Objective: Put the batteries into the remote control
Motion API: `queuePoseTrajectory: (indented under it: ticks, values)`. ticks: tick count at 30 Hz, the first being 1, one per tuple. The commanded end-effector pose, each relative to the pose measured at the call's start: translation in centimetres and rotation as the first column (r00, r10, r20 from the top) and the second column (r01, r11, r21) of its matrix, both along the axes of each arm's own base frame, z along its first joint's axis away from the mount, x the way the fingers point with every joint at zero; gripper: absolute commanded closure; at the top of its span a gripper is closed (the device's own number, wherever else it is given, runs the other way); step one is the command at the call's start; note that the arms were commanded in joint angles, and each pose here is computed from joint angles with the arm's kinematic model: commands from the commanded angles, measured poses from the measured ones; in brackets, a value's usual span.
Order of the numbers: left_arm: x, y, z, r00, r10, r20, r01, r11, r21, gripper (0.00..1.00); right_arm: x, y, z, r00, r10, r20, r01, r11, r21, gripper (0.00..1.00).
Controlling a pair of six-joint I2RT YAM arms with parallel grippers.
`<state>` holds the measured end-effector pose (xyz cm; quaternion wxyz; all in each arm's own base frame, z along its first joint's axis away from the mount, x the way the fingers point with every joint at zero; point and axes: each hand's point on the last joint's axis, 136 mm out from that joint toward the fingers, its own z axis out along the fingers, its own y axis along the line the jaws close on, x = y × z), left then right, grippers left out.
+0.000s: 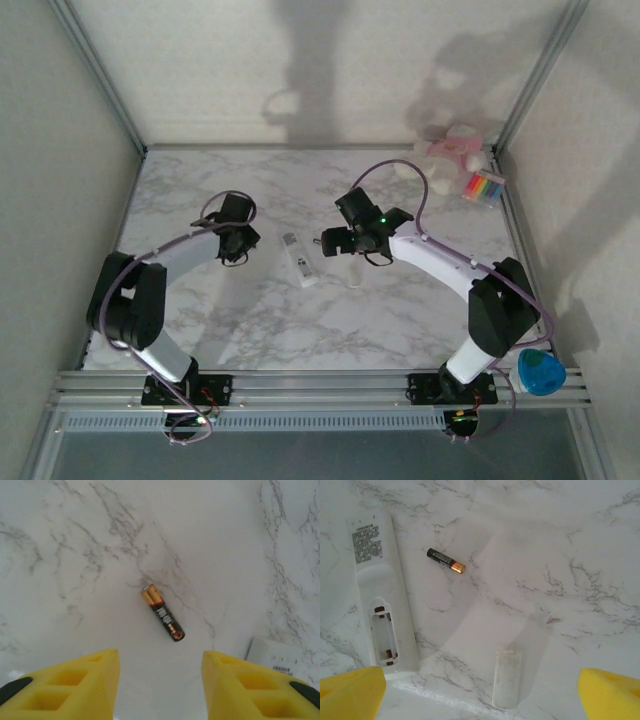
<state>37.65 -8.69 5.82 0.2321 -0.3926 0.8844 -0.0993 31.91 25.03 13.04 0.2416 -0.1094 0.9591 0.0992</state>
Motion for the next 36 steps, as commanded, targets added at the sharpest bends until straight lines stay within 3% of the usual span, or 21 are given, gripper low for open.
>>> queuePoseTrajectory:
  ticks: [1,8,25,36]
  values:
    - [1.5,0.6,-0.1,0.998,0.059,-0.009,-0.059,0.998,0.027,0.56,0.1,-0.5,0.7,1.0,-0.006,0.029,0.006,1.0,0.013,0.01]
    - [2.7,0.9,-2.3,0.992,0.1,-0.082,-0.094,0.993,0.07,0.69,0.1,-1.5,0.8,0.999,-0.031,0.042,0.031,0.999,0.015,0.01]
    - [1.7,1.9,-4.2,0.966,0.186,-0.177,-0.177,0.982,0.065,0.69,0.4,-2.5,0.5,0.999,-0.042,0.034,0.042,0.999,0.024,0.01]
    - [2.6,2.0,-0.9,0.975,0.189,-0.114,-0.184,0.981,0.055,0.66,0.5,-2.4,0.0,0.999,-0.049,0.02,0.048,0.998,0.037,0.01]
